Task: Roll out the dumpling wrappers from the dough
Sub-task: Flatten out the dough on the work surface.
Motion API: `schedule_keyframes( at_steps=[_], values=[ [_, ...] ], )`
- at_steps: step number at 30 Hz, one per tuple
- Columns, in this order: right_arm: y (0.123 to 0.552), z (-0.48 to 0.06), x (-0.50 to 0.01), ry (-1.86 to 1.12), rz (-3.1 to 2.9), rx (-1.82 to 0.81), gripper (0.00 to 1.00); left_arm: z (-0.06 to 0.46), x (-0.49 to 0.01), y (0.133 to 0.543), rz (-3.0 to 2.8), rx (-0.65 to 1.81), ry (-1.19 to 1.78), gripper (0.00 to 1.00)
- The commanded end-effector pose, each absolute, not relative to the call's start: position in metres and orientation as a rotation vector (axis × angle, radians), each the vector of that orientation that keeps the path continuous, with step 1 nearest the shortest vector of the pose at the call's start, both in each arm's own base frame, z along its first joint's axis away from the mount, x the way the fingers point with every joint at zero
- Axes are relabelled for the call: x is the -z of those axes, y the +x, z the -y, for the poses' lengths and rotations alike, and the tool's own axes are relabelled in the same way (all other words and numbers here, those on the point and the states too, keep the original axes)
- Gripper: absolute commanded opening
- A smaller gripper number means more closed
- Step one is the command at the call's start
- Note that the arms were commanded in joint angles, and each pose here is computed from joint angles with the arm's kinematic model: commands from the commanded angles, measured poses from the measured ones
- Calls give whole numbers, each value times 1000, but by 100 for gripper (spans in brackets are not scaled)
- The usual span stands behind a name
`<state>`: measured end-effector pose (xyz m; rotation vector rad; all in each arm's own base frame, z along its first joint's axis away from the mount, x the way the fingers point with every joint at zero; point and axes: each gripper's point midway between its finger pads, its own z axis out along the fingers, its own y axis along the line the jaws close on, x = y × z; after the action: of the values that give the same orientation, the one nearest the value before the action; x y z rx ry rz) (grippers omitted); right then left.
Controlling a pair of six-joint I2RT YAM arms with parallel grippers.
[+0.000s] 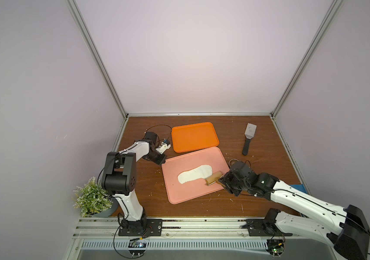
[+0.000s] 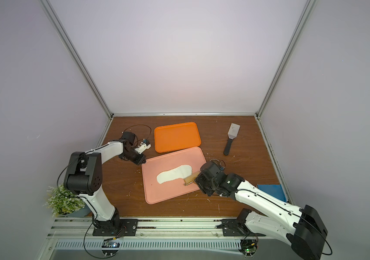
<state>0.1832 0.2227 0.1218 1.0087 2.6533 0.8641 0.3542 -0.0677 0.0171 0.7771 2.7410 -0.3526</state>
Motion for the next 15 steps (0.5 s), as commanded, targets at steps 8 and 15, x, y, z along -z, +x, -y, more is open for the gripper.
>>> schedule_keyframes(
  at_steps=[8,15],
  values=[
    [231,-297,-204,395,-2618,-997,0,29,49,336,-2922,145,722,0],
    [237,-316,-200,296,-2668,-978,0,28,49,336,-2922,138,720,0]
  ],
)
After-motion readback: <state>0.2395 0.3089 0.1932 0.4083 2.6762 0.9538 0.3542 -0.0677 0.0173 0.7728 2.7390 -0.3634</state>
